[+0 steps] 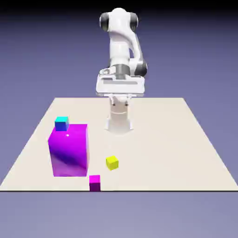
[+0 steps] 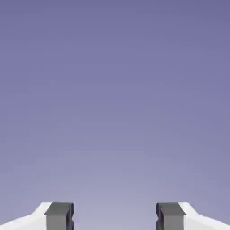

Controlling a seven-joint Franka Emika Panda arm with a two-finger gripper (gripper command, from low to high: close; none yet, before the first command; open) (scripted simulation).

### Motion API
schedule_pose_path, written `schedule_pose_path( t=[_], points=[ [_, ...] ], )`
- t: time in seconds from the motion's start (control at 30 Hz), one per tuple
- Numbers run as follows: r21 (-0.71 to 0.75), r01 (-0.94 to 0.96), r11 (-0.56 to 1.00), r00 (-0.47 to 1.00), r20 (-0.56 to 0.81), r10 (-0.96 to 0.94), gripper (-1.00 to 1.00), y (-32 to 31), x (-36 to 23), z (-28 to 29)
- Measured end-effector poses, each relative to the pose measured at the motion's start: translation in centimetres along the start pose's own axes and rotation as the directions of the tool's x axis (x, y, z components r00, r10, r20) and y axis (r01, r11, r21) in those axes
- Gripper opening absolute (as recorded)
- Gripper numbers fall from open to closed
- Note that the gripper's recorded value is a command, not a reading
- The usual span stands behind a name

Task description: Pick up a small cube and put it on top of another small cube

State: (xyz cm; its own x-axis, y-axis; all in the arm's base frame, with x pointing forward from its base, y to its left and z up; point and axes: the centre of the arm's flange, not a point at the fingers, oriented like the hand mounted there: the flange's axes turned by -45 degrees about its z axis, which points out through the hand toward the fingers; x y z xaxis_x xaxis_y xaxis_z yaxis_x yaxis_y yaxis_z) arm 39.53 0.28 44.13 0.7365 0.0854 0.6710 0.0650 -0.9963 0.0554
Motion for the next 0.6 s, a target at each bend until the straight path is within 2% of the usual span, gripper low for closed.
schedule_pose_path(
  t=[0.17,0.37,0.53,0.6],
  points=[
    [0.031,0.128,0.991,0.962,0.238,-0.131,0.0,0.6,-3.7,6.5],
    [0.148,0.243,0.959,0.826,0.487,-0.284,0.0,1.2,-9.8,13.2],
    [0.294,0.281,0.914,0.656,0.636,-0.406,0.0,1.8,-15.9,17.6],
    [0.325,0.283,0.902,0.621,0.655,-0.431,0.0,1.7,-17.1,18.3]
  ],
)
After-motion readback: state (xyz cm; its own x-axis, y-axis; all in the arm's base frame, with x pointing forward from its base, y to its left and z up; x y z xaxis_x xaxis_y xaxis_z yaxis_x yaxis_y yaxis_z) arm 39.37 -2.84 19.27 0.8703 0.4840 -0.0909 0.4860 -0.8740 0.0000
